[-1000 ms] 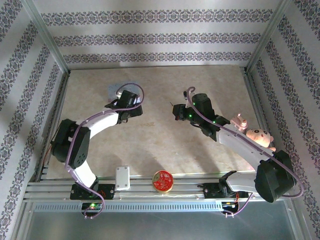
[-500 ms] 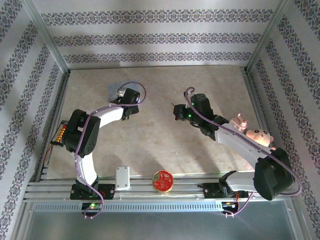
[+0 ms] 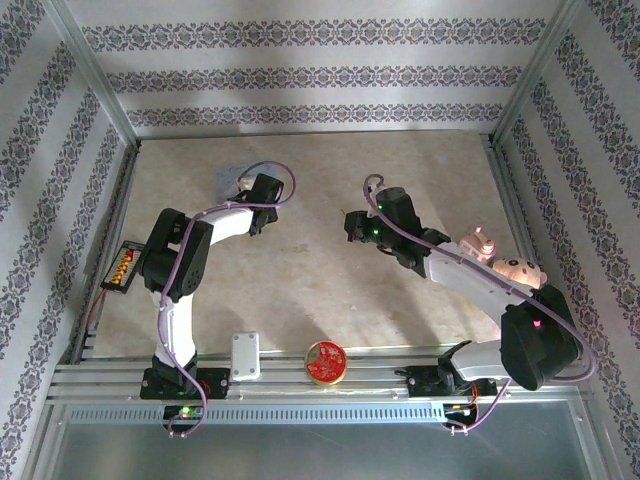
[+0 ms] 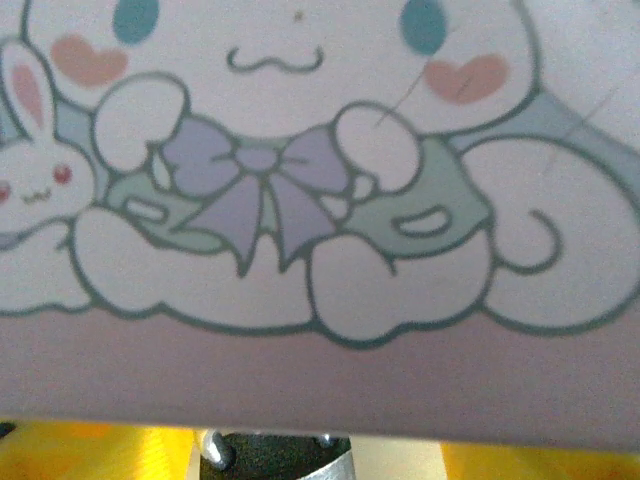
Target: Unlock the padlock with the key
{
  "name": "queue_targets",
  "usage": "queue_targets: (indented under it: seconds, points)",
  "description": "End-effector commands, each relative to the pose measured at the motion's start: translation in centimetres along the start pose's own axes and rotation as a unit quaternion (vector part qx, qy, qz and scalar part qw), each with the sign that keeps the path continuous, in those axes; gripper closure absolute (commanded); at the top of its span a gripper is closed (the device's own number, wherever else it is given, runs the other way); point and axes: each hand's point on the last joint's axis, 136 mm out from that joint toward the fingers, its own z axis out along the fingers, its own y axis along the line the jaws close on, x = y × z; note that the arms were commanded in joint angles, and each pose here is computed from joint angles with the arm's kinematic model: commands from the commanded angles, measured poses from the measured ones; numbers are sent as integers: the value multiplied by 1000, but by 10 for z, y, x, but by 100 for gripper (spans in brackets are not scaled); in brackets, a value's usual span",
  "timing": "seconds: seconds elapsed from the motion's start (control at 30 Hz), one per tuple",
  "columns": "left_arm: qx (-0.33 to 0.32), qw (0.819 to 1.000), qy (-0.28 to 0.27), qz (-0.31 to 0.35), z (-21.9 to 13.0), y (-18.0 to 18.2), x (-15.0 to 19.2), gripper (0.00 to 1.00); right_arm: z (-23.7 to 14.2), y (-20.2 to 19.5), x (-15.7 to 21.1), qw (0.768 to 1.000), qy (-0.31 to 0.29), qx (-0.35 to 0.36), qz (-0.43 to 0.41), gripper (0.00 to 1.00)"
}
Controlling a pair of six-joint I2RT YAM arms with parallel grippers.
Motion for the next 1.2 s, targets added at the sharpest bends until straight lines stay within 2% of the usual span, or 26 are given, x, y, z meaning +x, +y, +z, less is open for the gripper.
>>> queue_targets:
  seconds: [0.0, 0.53, 0.77, 0.83, 0.9, 1.07, 1.17]
  points:
    - [-20, 999, -26, -11, 8, 8, -17, 39, -2, 9, -19, 1000, -19, -15, 1, 100]
    - [-17, 1000, -15, -20, 17, 5, -16, 53, 2, 4, -17, 1000, -18, -15, 13, 100]
    - [-6, 1000, -1, -14, 17, 1, -13, 77, 1, -2, -15, 1000, -19, -10, 20, 100]
    - [5, 1000, 10, -18, 15, -2, -9, 79, 0, -5, -13, 1000, -18, -8, 23, 100]
    - [22, 999, 26, -30, 12, -7, -3, 87, 1, -9, -8, 999, -15, -4, 28, 100]
    - [59, 993, 71, -75, 2, -21, 21, 97, 8, -23, 9, 999, 0, 8, 49, 100]
    - [69, 990, 84, -91, -8, -29, 31, 99, 13, -28, 23, 998, 14, 5, 62, 100]
